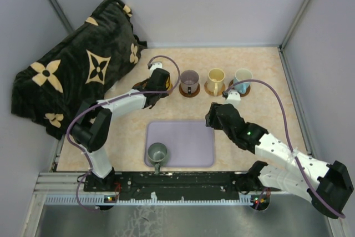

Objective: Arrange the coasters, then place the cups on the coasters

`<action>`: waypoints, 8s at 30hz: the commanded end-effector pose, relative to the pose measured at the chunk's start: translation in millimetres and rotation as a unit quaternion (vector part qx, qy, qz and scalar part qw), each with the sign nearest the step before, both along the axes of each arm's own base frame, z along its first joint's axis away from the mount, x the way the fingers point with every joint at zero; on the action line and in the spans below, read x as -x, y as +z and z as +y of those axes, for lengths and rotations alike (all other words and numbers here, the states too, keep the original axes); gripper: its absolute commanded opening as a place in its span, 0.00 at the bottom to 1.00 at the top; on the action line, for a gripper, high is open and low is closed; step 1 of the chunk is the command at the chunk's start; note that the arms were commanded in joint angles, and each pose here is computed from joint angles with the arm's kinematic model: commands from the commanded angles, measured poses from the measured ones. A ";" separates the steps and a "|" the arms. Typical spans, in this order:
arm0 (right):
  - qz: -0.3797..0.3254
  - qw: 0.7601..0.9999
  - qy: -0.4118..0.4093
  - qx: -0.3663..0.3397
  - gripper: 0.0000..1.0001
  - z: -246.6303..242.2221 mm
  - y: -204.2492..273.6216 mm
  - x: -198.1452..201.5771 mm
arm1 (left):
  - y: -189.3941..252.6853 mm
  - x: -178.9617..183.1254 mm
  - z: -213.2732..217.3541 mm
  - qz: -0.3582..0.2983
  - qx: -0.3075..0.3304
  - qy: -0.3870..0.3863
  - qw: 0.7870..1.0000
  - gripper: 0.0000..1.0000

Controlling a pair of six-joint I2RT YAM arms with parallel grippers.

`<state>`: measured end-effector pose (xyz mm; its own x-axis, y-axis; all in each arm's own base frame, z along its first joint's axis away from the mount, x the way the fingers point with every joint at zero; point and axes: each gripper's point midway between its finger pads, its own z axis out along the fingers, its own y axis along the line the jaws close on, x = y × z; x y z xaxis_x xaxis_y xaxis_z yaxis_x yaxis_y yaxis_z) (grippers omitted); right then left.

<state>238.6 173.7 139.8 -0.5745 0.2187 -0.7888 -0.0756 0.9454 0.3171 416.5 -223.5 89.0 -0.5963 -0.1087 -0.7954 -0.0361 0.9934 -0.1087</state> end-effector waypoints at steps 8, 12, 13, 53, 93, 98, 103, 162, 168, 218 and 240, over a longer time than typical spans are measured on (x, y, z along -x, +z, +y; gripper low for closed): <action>-0.015 1.000 0.000 -0.022 0.54 7.6 8.4 -4.0 | 25.4 -18.0 -5.8 -0.063 0.001 0.001 0.998 0.00; -0.013 1.000 0.001 -0.023 0.54 8.5 7.6 -3.7 | 21.2 -17.2 -7.2 -0.058 0.001 0.000 0.998 0.00; -0.013 1.000 0.001 -0.023 0.53 8.4 7.4 -3.7 | 20.6 -17.2 -7.2 -0.058 0.001 0.000 0.998 0.00; -0.006 1.000 0.007 -0.021 0.54 13.1 1.3 -4.7 | 5.5 -17.5 -10.2 -0.045 0.002 0.005 0.999 0.00; 0.000 1.000 0.014 -0.019 0.53 16.8 -3.0 -4.6 | -5.1 -12.2 -6.2 -0.033 0.005 0.017 0.999 0.11; 0.001 1.000 0.014 -0.018 0.53 16.4 -3.8 -4.6 | -4.1 -10.6 -5.0 -0.031 0.004 0.018 0.999 0.23; 0.000 1.000 0.014 -0.019 0.57 16.3 -3.1 -4.9 | -4.4 -9.1 -3.2 -0.028 0.000 0.020 0.999 0.37; 0.000 0.999 0.027 -0.035 0.64 29.1 0.7 -8.7 | 70.1 202.6 23.6 0.045 0.088 -0.151 0.984 0.97; 0.003 0.999 0.033 -0.036 0.67 35.0 0.8 -11.4 | 74.9 254.3 34.5 0.096 0.114 -0.169 0.974 0.99; 0.026 0.997 0.050 -0.045 0.75 40.7 -21.4 -2.5 | -20.0 351.4 22.7 0.177 0.033 -0.158 0.971 0.47; 0.031 0.997 0.058 -0.048 0.75 45.2 -23.8 -2.1 | 4.1 343.1 4.0 0.146 0.027 -0.193 0.970 0.00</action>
